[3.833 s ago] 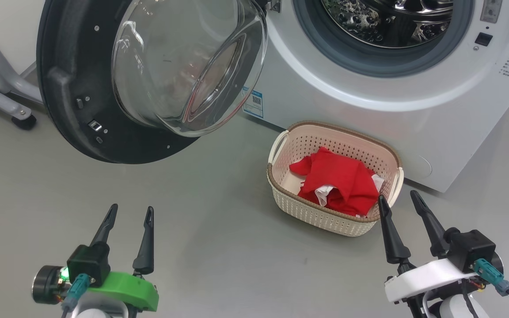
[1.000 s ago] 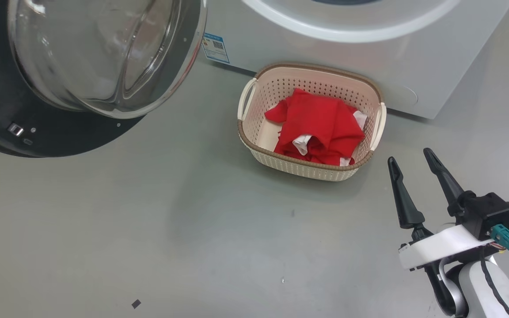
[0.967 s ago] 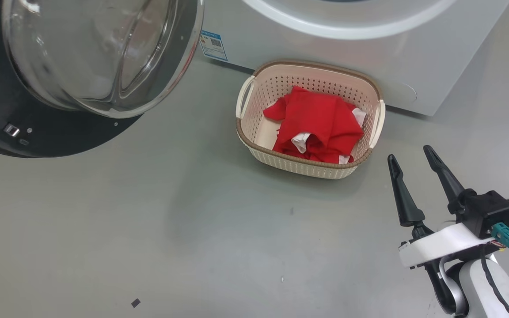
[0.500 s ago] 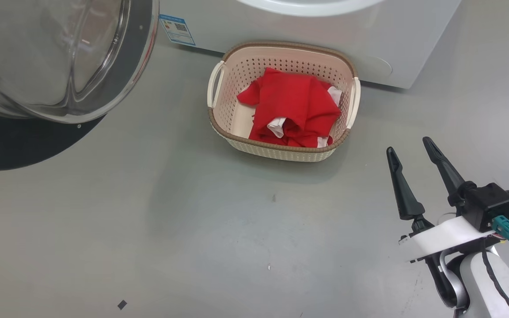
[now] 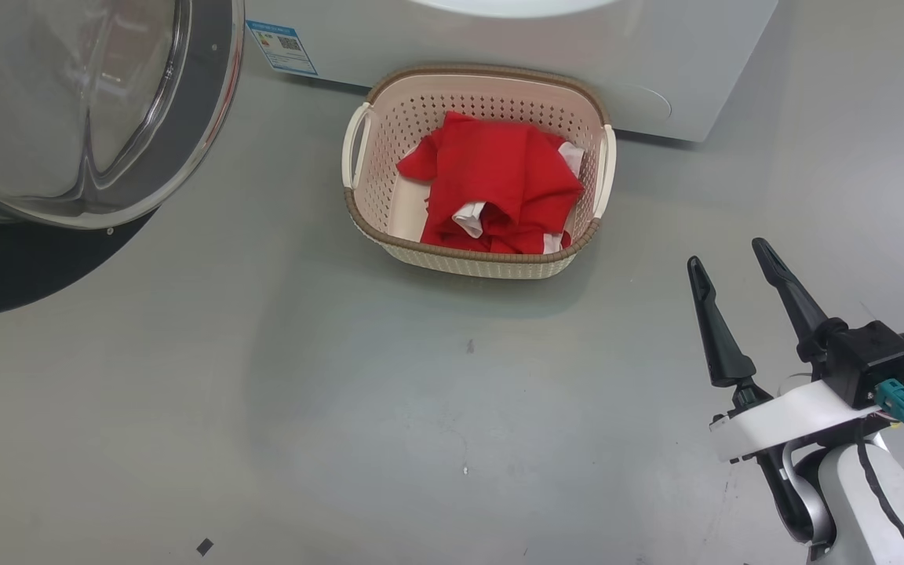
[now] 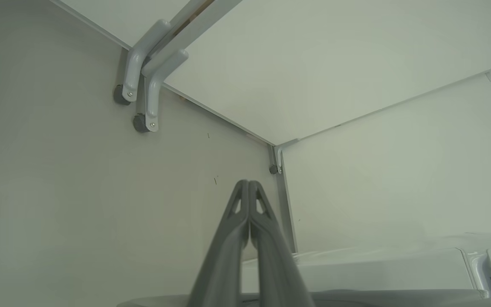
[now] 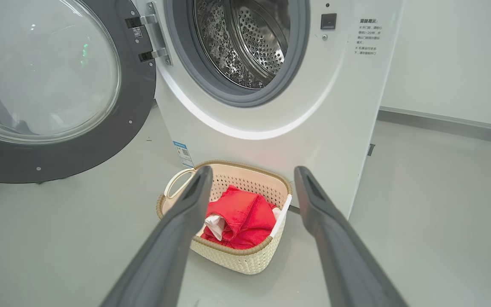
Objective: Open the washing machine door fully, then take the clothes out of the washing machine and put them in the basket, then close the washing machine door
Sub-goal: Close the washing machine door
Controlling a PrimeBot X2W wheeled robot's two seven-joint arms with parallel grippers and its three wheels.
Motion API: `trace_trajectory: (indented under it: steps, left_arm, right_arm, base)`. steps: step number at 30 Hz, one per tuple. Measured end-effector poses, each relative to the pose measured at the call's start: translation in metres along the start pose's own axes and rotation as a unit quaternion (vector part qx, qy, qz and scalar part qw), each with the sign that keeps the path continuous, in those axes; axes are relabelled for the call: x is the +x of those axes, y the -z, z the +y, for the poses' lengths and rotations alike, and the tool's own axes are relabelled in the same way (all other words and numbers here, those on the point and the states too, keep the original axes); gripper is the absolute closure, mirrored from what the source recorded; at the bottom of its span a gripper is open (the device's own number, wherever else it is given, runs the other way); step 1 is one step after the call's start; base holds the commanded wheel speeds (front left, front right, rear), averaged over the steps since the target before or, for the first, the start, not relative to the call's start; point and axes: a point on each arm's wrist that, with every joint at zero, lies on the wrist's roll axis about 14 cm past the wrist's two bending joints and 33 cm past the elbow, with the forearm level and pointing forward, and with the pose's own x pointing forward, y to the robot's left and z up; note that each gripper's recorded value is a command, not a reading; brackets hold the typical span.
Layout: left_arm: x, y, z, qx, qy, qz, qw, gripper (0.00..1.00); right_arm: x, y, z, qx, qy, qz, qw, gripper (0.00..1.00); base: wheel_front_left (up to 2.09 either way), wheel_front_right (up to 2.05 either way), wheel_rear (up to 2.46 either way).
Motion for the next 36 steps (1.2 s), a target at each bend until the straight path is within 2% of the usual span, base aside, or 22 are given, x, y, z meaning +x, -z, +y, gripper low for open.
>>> trace_trajectory:
  steps: [7,10,18,36]
  left_arm:
    - [0.005,0.029,-0.006,-0.015,-0.001,0.068,0.998,1.00]
    - [0.007,0.039,-0.009,-0.045,0.001,0.088,0.995,1.00]
    - [0.007,0.068,-0.007,-0.037,-0.009,0.151,0.988,1.00]
    - [-0.007,0.090,-0.008,-0.032,-0.013,0.235,0.971,1.00]
  right_arm:
    - [-0.001,-0.001,-0.001,-0.002,0.001,-0.001,1.000,0.00]
    - [-0.002,-0.002,-0.001,-0.003,0.001,-0.001,1.000,0.00]
    - [-0.003,-0.002,-0.001,-0.004,0.002,-0.001,1.000,0.00]
    - [-0.006,-0.009,0.001,-0.006,0.006,-0.012,1.000,0.00]
  base:
    - [0.00,0.00,0.00]
    - [0.00,0.00,0.00]
    - [0.00,0.00,0.00]
    - [0.00,0.00,0.00]
